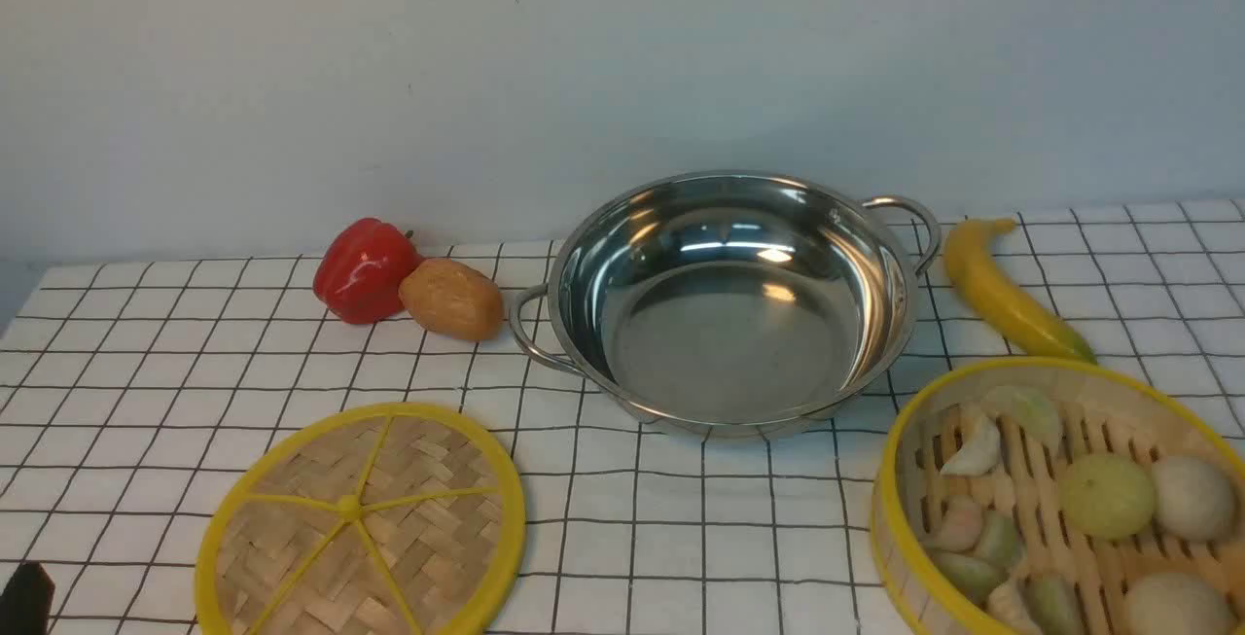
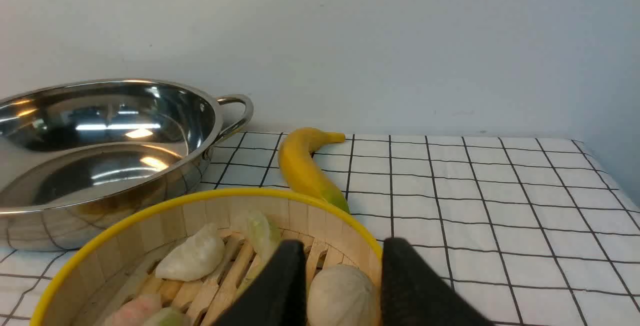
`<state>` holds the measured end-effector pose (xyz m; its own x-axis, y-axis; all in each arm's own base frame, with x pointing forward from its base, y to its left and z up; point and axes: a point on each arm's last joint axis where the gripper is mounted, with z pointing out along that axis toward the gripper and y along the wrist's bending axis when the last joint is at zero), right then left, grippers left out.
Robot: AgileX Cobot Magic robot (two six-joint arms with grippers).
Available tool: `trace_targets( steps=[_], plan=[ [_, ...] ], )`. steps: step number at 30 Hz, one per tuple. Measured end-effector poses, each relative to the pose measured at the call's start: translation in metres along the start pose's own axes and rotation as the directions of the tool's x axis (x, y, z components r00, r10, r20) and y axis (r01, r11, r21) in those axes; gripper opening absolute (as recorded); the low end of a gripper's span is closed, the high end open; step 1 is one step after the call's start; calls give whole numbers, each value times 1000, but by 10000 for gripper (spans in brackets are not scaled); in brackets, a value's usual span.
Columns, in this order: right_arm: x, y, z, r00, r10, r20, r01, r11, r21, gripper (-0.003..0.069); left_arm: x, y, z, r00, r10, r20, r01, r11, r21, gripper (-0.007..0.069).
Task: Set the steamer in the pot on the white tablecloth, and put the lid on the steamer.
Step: 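Reach for and grasp the rim of the bamboo steamer holding the buns with the right gripper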
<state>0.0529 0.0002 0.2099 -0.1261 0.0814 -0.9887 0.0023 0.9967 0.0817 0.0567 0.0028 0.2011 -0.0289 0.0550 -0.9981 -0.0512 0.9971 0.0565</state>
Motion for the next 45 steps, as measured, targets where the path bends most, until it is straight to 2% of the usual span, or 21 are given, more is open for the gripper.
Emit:
trace_targets(
  steps=[35,38,41,44,45],
  plan=[
    [0,0,0,1000,0,0,0,1000,0,240,0,0,0,1000,-16,0,16,1000,0,243],
    [0,1,0,999,44,-1,-44,999,-8,240,0,0,0,994,-107,0,107,994,4,243],
    [0,3,0,980,197,-9,-197,980,-37,240,0,-1,0,960,-278,-1,278,960,11,243],
    [0,7,0,925,380,-27,-381,922,-74,240,0,-2,0,888,-460,-6,460,888,19,243],
    [0,8,0,914,404,-30,-405,911,-79,240,0,-2,0,877,-481,-6,481,877,20,243]
  ],
)
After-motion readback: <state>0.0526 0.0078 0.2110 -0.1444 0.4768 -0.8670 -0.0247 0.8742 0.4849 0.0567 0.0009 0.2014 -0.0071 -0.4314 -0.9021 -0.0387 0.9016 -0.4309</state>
